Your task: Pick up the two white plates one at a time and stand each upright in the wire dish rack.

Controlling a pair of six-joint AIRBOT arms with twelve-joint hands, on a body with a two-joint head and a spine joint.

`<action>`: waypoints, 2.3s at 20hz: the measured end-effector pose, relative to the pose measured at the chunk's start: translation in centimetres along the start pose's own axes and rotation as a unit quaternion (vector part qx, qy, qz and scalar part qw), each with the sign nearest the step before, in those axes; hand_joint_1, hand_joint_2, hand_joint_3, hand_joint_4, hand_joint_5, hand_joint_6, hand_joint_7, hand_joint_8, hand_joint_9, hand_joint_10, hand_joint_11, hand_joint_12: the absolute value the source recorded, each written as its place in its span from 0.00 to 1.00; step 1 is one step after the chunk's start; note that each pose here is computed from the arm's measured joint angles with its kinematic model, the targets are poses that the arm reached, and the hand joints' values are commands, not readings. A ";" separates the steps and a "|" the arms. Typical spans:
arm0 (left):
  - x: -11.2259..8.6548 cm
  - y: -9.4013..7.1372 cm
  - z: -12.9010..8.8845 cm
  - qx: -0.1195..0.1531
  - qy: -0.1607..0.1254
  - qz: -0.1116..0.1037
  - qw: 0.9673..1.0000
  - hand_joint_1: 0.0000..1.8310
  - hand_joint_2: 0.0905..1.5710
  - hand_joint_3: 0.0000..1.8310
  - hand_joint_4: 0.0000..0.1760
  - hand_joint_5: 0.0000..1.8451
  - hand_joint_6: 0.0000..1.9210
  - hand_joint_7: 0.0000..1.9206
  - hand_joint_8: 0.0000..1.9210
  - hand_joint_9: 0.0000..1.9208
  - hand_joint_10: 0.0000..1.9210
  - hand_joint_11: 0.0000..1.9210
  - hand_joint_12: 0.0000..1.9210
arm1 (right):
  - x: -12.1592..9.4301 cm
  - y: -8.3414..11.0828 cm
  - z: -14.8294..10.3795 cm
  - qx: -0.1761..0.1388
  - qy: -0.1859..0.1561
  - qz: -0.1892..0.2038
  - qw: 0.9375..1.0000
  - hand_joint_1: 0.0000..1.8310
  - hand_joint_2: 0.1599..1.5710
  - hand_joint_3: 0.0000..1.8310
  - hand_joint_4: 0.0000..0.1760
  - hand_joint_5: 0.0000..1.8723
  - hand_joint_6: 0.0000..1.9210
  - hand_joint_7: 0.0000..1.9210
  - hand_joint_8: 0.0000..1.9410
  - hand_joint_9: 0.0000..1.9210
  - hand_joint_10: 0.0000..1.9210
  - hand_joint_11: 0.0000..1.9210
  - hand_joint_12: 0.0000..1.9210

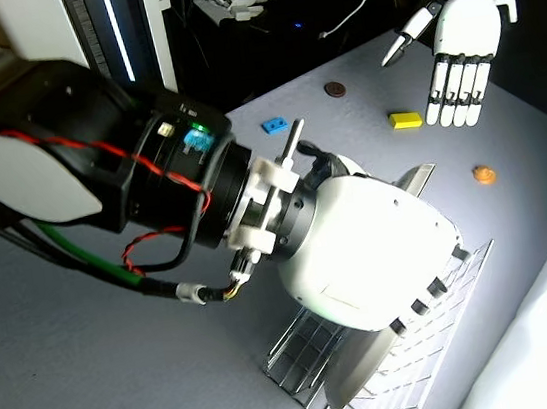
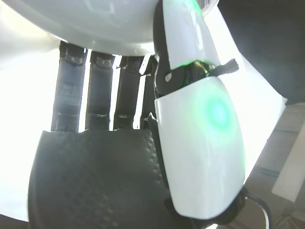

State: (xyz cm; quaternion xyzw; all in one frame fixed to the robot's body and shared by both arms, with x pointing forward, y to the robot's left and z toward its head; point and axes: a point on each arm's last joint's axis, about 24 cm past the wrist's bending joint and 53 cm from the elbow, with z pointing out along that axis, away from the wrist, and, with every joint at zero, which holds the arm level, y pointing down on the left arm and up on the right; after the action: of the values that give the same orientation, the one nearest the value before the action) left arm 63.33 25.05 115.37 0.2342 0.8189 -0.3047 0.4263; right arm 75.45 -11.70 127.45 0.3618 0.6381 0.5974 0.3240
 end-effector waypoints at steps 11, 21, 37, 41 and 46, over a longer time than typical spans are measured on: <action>0.0 0.0 0.0 0.000 0.000 0.000 1.000 0.00 0.63 0.00 0.00 0.00 0.00 0.00 0.00 0.00 0.00 0.00 0.00 | 0.6 -1.5 0.6 0.005 0.007 -0.026 1.000 0.75 0.67 0.00 0.00 0.52 0.53 0.52 0.46 0.46 0.62 0.37 0.65; 0.0 0.0 0.0 0.000 0.000 0.001 1.000 0.00 0.64 0.00 0.00 0.00 0.00 0.00 0.00 0.00 0.00 0.00 0.00 | 1.0 -1.8 0.7 -0.014 0.013 -0.070 0.997 0.75 0.68 0.00 0.00 0.51 0.55 0.51 0.48 0.46 0.62 0.35 0.67; 0.1 0.0 0.0 0.000 0.001 0.001 1.000 0.00 0.63 0.00 0.00 0.00 0.00 0.00 0.00 0.00 0.00 0.00 0.00 | 2.4 -1.2 0.8 -0.052 0.027 -0.112 0.992 0.65 0.65 0.00 0.00 0.45 0.05 0.47 0.02 0.41 0.10 0.17 0.66; 0.1 0.0 0.0 0.000 0.001 0.001 1.000 0.00 0.64 0.00 0.00 0.00 0.00 0.00 0.00 0.00 0.00 0.00 0.00 | 2.5 -1.1 0.8 -0.054 0.028 -0.114 0.992 0.66 0.66 0.00 0.00 0.43 0.03 0.46 0.01 0.40 0.08 0.16 0.65; 0.1 0.0 0.0 0.000 0.002 0.002 1.000 0.00 0.63 0.00 0.00 0.00 0.00 0.00 0.00 0.00 0.00 0.00 0.00 | 2.9 -0.5 0.8 -0.062 0.032 -0.118 0.991 0.65 0.67 0.00 0.00 0.42 0.02 0.44 0.00 0.39 0.07 0.15 0.65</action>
State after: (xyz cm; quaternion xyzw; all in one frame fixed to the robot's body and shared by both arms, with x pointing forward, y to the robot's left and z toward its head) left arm 63.30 25.05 115.30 0.2359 0.8192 -0.3037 0.4255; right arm 74.51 -8.83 126.90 0.2440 0.6482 0.6047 0.3933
